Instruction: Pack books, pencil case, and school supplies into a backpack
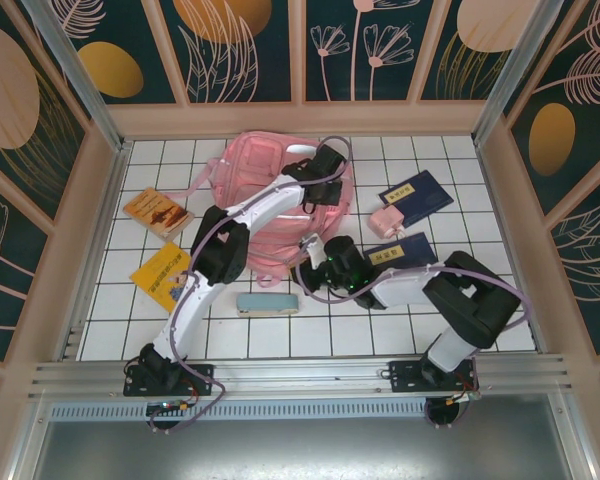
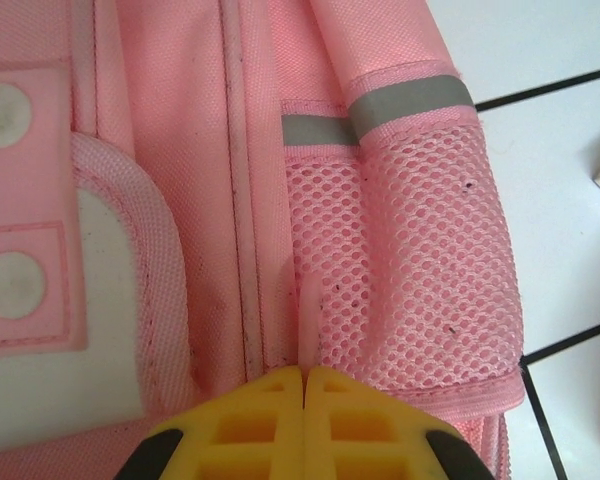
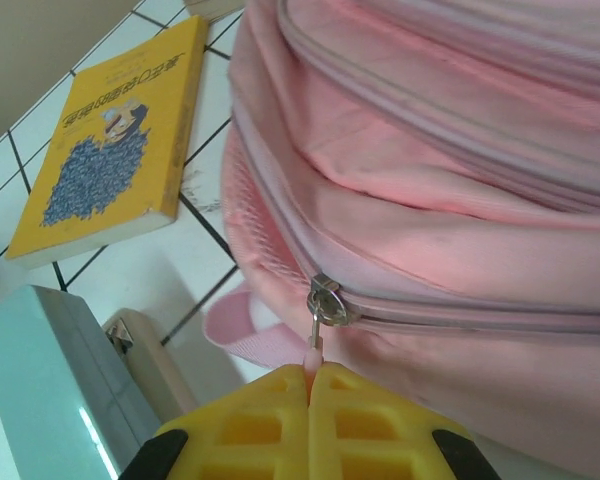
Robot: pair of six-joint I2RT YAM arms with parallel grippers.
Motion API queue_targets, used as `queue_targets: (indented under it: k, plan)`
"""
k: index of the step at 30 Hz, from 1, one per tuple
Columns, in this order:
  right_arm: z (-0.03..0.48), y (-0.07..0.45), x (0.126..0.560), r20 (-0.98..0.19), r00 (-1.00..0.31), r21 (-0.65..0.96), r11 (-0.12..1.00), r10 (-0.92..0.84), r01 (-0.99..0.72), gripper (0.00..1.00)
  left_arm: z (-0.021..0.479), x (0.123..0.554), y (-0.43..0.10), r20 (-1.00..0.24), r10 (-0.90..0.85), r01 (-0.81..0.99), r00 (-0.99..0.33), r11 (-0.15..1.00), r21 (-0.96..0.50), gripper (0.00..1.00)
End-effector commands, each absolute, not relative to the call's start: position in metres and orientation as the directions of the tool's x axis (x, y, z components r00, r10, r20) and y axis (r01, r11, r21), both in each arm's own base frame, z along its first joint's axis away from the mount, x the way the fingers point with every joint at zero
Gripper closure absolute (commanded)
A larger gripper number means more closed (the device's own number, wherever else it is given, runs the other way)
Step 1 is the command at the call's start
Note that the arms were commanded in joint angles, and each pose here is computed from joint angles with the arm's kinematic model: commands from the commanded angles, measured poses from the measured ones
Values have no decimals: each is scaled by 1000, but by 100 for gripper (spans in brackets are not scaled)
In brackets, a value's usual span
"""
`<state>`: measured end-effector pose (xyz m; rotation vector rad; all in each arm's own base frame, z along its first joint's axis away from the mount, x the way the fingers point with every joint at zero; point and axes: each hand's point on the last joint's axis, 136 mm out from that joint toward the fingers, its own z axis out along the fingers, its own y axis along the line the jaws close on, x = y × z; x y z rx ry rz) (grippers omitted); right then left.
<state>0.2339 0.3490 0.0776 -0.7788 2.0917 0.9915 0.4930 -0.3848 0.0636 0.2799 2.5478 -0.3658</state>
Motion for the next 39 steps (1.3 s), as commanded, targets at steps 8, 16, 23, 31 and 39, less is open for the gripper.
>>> queue_targets:
  k: [8,16,23,31,39]
  plan:
    - [87,362,223,-774,-604,483,441,-189,-757,88,141,506,-327,-677,-38,154,-735,963,-221,43]
    - [107,326,227,-783,-617,520,459,-80,-720,50,201,441,-262,-725,-177,62,-665,955,-291,42]
    - [127,273,255,-748,-648,600,563,142,-569,42,187,363,-216,-662,-285,-14,-693,924,-382,47]
    - [135,259,283,-703,-657,643,639,272,-423,38,132,277,-225,-566,-243,-21,-788,929,-370,61]
    - [121,270,294,-642,-710,680,644,290,-351,39,102,263,-248,-551,-134,26,-824,962,-272,67]
